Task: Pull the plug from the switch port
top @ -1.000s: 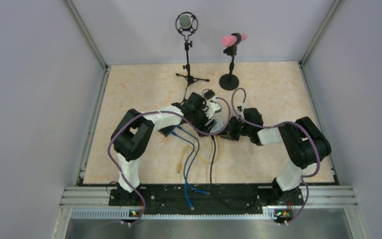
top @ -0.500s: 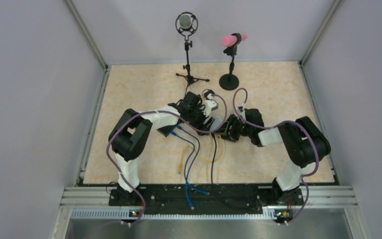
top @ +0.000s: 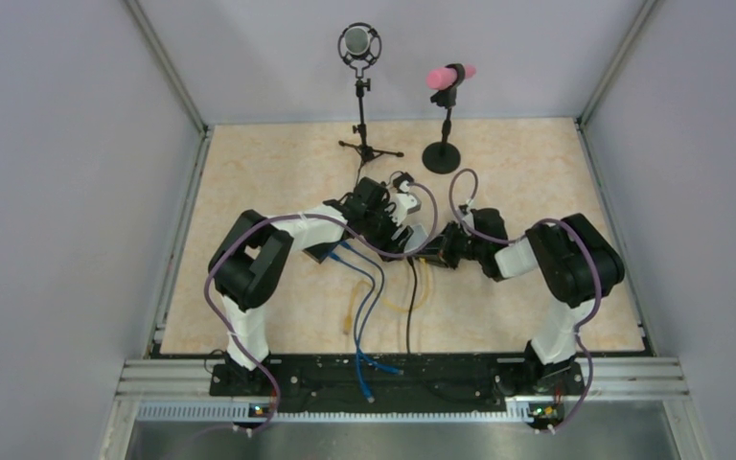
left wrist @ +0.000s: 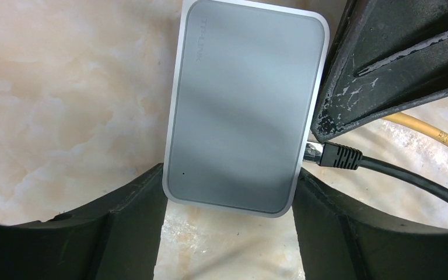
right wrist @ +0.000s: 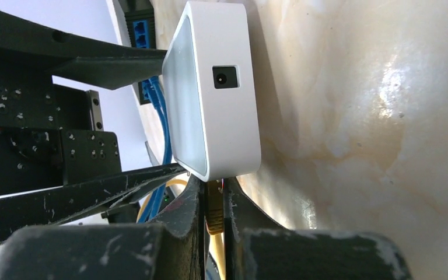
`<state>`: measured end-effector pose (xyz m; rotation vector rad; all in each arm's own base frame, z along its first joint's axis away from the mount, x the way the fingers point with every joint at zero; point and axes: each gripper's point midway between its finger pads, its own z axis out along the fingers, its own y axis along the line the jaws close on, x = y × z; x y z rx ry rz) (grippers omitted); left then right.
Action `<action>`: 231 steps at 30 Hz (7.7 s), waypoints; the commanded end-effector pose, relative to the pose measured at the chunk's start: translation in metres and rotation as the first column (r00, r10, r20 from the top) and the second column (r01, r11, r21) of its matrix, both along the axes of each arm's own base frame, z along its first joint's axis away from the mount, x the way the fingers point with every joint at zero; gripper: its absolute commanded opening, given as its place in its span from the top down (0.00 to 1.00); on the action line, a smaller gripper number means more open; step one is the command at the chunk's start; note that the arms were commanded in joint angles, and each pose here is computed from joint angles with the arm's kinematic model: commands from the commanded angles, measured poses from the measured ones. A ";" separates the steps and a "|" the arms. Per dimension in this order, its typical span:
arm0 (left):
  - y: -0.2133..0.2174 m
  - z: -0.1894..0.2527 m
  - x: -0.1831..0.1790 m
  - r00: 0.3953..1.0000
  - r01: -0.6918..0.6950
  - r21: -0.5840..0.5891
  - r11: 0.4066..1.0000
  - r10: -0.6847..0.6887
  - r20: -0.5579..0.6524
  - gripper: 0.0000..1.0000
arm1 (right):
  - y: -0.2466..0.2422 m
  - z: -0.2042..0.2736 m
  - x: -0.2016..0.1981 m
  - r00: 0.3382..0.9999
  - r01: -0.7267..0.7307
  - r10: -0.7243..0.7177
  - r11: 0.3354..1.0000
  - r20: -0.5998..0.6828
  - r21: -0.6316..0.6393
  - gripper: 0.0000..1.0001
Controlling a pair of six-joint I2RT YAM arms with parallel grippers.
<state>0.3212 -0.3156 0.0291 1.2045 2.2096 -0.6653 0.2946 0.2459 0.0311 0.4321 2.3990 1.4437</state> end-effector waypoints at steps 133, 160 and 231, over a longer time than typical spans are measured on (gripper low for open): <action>0.039 0.021 0.004 0.977 -0.211 0.032 0.977 0.212 -0.013 0.97 | -0.050 0.103 0.046 0.934 0.080 0.110 0.862 0.339 -0.500 0.50; 0.040 0.016 0.004 0.979 -0.200 0.052 0.978 0.201 -0.022 0.97 | -0.060 0.074 -0.017 0.897 0.007 0.286 0.753 0.337 -0.658 0.93; 0.033 0.031 -0.002 0.985 -0.169 0.010 0.986 0.169 -0.037 0.97 | -0.089 0.143 0.014 0.908 0.275 -0.089 0.863 0.410 -0.423 0.43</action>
